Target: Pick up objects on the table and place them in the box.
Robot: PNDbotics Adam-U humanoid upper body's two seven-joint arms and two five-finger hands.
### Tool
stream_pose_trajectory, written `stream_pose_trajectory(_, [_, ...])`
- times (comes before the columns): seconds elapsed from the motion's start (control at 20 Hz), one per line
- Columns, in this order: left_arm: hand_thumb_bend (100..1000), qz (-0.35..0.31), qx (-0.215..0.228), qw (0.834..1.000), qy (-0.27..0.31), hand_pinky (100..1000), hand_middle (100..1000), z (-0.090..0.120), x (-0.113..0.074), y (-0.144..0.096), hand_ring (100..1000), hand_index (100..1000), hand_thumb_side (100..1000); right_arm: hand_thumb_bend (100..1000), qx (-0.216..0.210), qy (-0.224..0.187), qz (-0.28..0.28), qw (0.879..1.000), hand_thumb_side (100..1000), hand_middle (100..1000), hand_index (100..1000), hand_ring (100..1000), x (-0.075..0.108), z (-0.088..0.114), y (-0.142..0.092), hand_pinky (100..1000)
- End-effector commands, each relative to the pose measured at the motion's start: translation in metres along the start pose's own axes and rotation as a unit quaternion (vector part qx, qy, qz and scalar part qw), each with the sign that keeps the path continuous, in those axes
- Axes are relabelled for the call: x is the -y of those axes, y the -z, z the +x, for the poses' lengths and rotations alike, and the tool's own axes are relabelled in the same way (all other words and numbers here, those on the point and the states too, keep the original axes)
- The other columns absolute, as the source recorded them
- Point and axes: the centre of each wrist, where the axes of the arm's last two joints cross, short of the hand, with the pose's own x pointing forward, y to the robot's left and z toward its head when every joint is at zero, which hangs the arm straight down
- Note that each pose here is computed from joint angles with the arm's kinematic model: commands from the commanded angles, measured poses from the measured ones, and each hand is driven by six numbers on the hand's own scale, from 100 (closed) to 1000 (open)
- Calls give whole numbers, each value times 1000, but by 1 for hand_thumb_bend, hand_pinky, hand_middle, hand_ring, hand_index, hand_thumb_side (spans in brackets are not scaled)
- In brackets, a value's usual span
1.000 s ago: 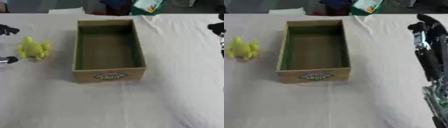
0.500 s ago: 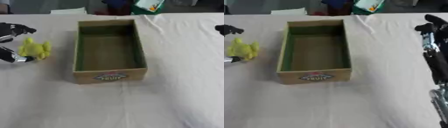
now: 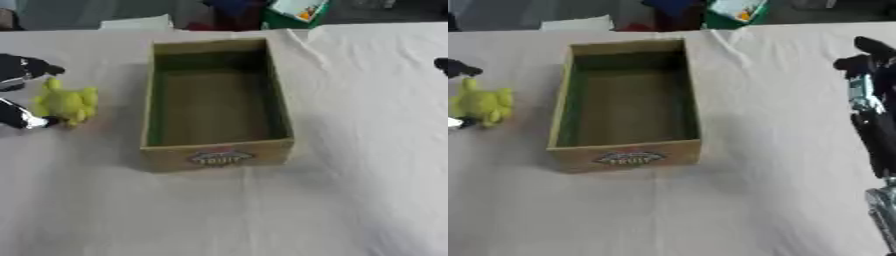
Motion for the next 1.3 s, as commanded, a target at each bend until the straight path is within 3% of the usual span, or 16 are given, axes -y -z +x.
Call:
stream_pose_trajectory(0.05, [469,16,-9,1000,10,639,848,-9,-12,-5,833,1000,554,100,17,-1,3,1000,669,613,852,786,2,8,4,899])
stream_pose_trajectory(0.3, [461,22,13,1000,8,629,833,-5,-13,-2,820,986,543,100,15,-2,1,1000,663,612,853,786,1,7,3,900])
stream_pose_trajectory(0.5, [418,20,16,1000,9,614,805,-4,-13,-1,808,912,534,100,14,-1,0,1000,657,612,854,786,1,7,3,900])
stream_pose_trajectory(0.65, [323,13,13,1000,15,577,749,-3,-12,0,779,776,495,100,14,0,-2,1000,652,611,854,787,0,7,3,900])
stream_pose_trajectory(0.85, [188,8,11,1000,20,544,688,-2,-10,0,746,689,416,100,12,-1,-5,1000,649,610,855,787,1,6,2,901])
stream_pose_trajectory(0.95, [100,9,12,1000,21,528,672,-2,-10,0,733,681,361,100,11,-1,-7,1000,648,610,856,787,1,6,2,901])
stream_pose_trajectory(1.15, [100,14,15,1000,18,499,650,-2,-11,-1,707,688,244,100,9,-1,-9,1000,648,609,856,788,1,5,1,901])
stream_pose_trajectory(1.3, [100,16,18,1000,12,486,655,-2,-10,-2,691,741,357,100,7,-1,-10,1000,648,609,857,788,2,5,0,901])
